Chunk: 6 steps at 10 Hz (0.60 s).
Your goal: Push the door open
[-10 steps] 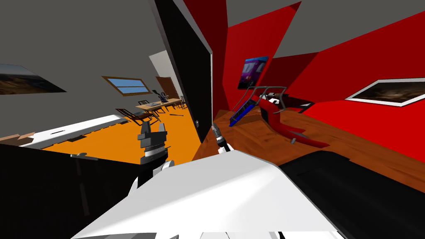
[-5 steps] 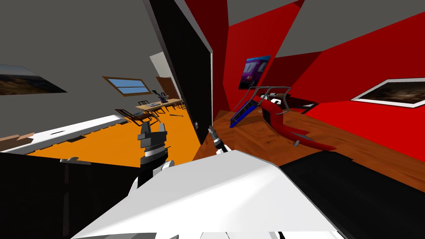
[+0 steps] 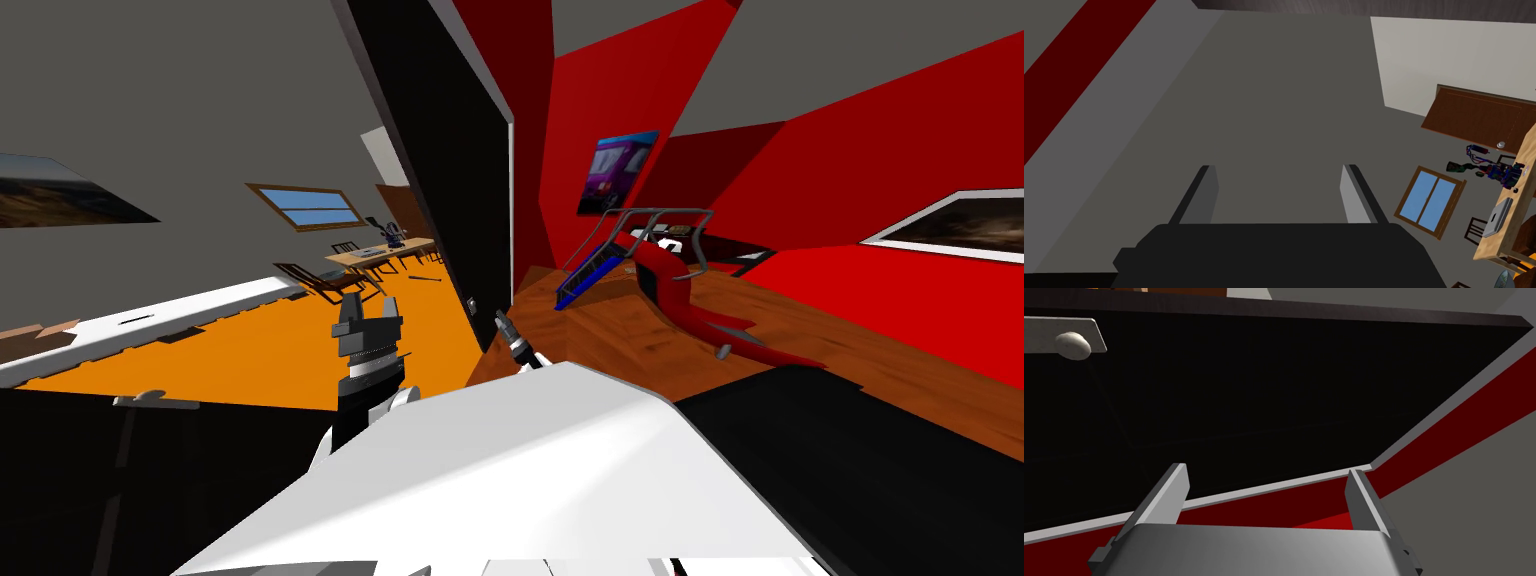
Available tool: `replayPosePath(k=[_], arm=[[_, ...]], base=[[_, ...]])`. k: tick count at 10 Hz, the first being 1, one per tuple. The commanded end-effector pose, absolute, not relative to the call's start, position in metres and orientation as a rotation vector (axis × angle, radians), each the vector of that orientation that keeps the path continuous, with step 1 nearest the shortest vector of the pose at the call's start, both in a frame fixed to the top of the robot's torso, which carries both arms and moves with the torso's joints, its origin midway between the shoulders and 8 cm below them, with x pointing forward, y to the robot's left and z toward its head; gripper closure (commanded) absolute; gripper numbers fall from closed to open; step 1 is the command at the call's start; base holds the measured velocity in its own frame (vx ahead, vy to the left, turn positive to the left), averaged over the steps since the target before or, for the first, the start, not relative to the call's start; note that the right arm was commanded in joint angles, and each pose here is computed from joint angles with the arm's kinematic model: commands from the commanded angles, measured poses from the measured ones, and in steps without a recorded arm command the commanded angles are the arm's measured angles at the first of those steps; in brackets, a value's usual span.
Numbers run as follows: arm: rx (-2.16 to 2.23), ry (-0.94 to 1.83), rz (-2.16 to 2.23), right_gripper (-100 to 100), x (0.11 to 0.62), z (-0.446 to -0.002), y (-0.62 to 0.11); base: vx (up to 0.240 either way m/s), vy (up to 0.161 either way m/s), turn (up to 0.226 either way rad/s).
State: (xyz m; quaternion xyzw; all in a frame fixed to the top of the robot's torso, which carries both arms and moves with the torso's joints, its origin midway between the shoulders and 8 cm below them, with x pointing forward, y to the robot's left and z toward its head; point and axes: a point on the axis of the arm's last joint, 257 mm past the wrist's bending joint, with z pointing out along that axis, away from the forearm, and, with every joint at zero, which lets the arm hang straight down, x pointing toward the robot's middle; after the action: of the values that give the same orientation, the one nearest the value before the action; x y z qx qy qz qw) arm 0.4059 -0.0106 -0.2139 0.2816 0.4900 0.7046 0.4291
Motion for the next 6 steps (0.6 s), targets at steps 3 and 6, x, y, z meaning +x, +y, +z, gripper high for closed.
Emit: replayPosePath(k=[3,6], arm=[[0.703,1.307,1.797,-100,0.398,-0.239,0.017],[0.699,1.378,1.822,-100,0.389,-0.260,0.036]], base=[[0.098,-0.035,0.016],[0.095,-0.038,0.017]])
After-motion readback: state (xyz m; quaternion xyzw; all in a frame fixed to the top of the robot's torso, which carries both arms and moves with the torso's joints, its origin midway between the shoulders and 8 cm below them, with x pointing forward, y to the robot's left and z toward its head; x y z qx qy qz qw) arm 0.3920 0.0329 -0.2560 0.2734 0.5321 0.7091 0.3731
